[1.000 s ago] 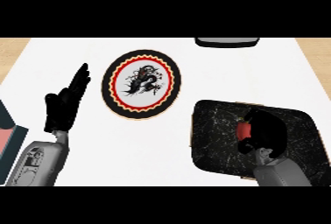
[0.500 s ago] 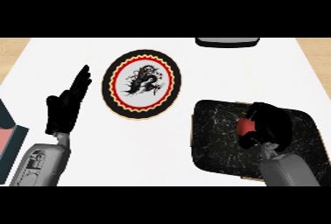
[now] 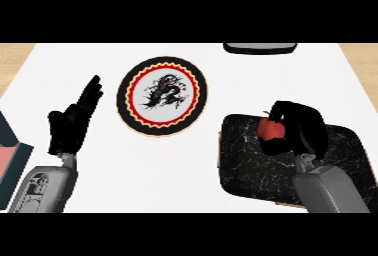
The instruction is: Pick the bell pepper from the tray and place it in the plate
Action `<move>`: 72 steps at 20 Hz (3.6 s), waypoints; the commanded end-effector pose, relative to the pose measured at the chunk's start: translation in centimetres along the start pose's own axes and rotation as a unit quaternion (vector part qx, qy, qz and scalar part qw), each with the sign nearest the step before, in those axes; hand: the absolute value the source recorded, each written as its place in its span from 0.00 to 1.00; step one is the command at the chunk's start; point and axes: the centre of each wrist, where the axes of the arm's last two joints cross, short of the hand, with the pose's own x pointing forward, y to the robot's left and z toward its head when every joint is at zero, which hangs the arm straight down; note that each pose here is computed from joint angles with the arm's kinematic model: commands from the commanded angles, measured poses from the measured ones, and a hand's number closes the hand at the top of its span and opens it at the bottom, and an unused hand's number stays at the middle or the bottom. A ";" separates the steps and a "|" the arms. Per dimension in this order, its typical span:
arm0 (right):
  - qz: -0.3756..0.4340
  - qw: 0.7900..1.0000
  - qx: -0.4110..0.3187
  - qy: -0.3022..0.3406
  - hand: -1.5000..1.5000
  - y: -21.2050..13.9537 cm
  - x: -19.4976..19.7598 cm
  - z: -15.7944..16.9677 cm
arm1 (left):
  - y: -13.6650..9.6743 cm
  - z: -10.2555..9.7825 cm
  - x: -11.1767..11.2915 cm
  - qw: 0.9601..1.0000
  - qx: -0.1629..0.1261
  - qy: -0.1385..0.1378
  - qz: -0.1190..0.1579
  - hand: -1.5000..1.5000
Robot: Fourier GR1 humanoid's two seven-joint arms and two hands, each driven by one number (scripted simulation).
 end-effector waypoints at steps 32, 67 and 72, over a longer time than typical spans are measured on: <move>-0.033 0.989 0.036 -0.143 1.00 3.1 20.0 -7.2 | -3.2 -2.1 2.1 0.999 -0.034 -0.026 0.000 0.50; -0.443 0.895 -0.043 -0.035 0.00 4.2 4.6 -10.1 | 0.8 -0.9 1.7 1.000 0.003 -0.003 -0.005 0.50; -0.438 0.898 -0.032 -0.034 0.00 2.7 1.5 -11.2 | 0.9 0.9 0.4 1.000 0.003 -0.007 -0.007 0.50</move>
